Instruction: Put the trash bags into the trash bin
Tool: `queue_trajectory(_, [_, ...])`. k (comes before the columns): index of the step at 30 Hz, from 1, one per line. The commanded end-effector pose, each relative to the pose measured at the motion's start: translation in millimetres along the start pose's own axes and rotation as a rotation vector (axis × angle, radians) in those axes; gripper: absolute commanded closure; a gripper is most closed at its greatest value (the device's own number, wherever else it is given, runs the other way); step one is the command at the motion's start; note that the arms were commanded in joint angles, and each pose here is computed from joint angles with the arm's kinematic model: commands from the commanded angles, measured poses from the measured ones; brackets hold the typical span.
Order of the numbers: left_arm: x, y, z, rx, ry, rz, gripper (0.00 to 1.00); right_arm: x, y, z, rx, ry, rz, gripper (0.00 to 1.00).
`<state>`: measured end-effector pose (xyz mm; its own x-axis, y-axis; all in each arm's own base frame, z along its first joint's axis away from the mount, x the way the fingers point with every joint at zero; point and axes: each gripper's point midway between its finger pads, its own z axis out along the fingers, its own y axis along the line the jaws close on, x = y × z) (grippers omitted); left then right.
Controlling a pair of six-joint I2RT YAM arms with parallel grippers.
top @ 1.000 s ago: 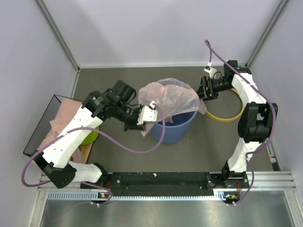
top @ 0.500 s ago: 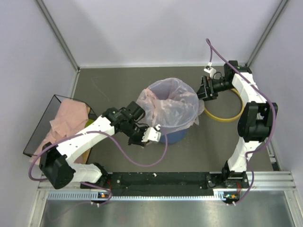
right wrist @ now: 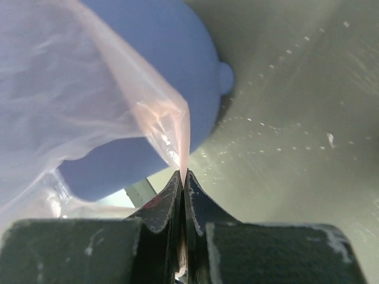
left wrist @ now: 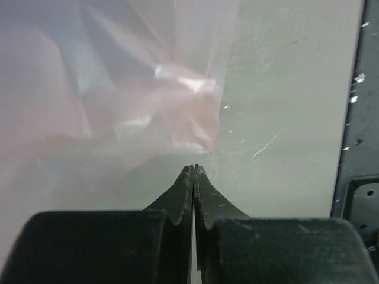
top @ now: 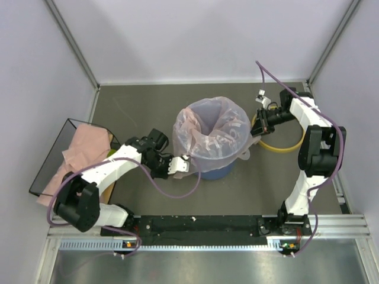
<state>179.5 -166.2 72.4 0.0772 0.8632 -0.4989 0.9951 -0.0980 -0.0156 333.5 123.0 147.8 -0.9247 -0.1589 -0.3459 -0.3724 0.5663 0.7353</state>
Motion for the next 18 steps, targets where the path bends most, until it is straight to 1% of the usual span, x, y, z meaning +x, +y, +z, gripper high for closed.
queue_trajectory(1, [11,24,-1,-0.031,0.011,0.027,1.00,14,-38,7,0.106,0.033,0.009,1.00])
queue_trajectory(3, [16,25,4,-0.017,0.021,0.033,1.00,17,-45,15,0.133,0.048,-0.002,1.00])
queue_trajectory(7, [18,30,7,-0.019,0.024,0.037,1.00,29,-50,28,0.155,0.074,0.026,1.00])
queue_trajectory(10, [14,34,-1,-0.023,0.002,0.010,1.00,37,-45,29,0.137,0.077,0.047,1.00])
queue_trajectory(11, [8,35,-15,-0.029,-0.019,-0.007,1.00,36,-40,25,0.136,0.068,0.042,1.00])
queue_trajectory(12, [-1,35,-25,-0.037,-0.065,-0.025,1.00,37,-37,23,0.137,0.066,0.029,1.00])
queue_trajectory(13, [-8,34,-37,-0.044,-0.111,-0.045,0.93,38,-33,20,0.141,0.066,0.020,1.00])
queue_trajectory(14, [-26,37,-64,-0.099,-0.221,-0.058,0.77,36,-27,14,0.149,0.050,-0.007,1.00])
queue_trajectory(15, [-30,28,-76,-0.097,-0.254,-0.080,0.51,35,-23,12,0.147,0.044,-0.017,1.00])
queue_trajectory(16, [-35,24,-96,-0.155,-0.295,-0.081,0.45,32,-18,9,0.144,0.035,-0.027,1.00])
queue_trajectory(17, [-44,18,-106,-0.167,-0.338,-0.085,0.42,32,-15,7,0.144,0.031,-0.027,1.00])
queue_trajectory(18, [-48,14,-114,-0.188,-0.358,-0.092,0.34,30,-10,4,0.141,0.019,-0.036,1.00])
